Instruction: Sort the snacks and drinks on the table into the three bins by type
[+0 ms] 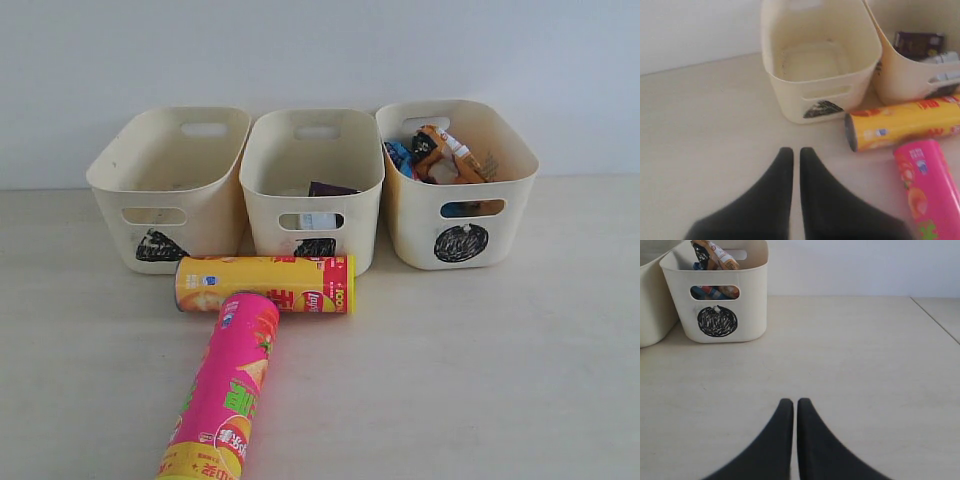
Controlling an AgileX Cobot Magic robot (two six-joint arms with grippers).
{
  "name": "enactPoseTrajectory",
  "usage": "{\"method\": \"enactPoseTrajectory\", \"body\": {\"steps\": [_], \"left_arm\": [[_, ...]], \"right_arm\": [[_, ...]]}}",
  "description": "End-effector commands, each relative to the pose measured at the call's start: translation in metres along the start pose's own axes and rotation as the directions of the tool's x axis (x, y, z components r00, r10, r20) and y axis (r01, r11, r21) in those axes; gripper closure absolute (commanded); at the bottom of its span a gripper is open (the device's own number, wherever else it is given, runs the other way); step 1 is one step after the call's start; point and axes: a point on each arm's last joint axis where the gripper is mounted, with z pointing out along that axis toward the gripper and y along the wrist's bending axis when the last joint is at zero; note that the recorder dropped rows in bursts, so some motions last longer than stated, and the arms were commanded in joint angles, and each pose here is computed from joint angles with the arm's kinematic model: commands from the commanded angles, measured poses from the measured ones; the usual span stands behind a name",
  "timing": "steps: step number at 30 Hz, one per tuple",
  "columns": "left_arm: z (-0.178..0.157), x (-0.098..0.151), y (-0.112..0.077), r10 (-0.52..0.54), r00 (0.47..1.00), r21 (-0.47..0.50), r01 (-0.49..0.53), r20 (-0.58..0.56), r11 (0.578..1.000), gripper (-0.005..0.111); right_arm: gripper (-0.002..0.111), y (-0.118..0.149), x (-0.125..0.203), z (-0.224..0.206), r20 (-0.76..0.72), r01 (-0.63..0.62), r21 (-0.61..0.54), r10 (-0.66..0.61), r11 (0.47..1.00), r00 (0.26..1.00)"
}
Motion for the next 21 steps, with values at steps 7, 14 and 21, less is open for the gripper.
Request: {"method": "enactPoseTrajectory", "body": {"steps": [7, 14, 21], "left_arm": [[0.022, 0.002, -0.046, 0.155, 0.975, 0.235, -0.115, -0.158, 0.965, 0.103], [0.047, 0.013, -0.08, 0.222, 0.937, 0.331, -0.127, -0.268, 0.935, 0.103], [0.074, 0.019, -0.111, 0.276, 0.886, 0.387, -0.122, -0.372, 0.914, 0.103]], "right_arm": [[0.108, 0.0, 0.0, 0.0, 0.009, -0.005, 0.002, 0.005, 1.0, 1.0], [0.108, 0.0, 0.0, 0.0, 0.009, -0.007, 0.002, 0.007, 1.0, 1.0], [0.108, 0.0, 0.0, 0.0, 0.009, -0.007, 0.002, 0.007, 1.0, 1.0]]}}
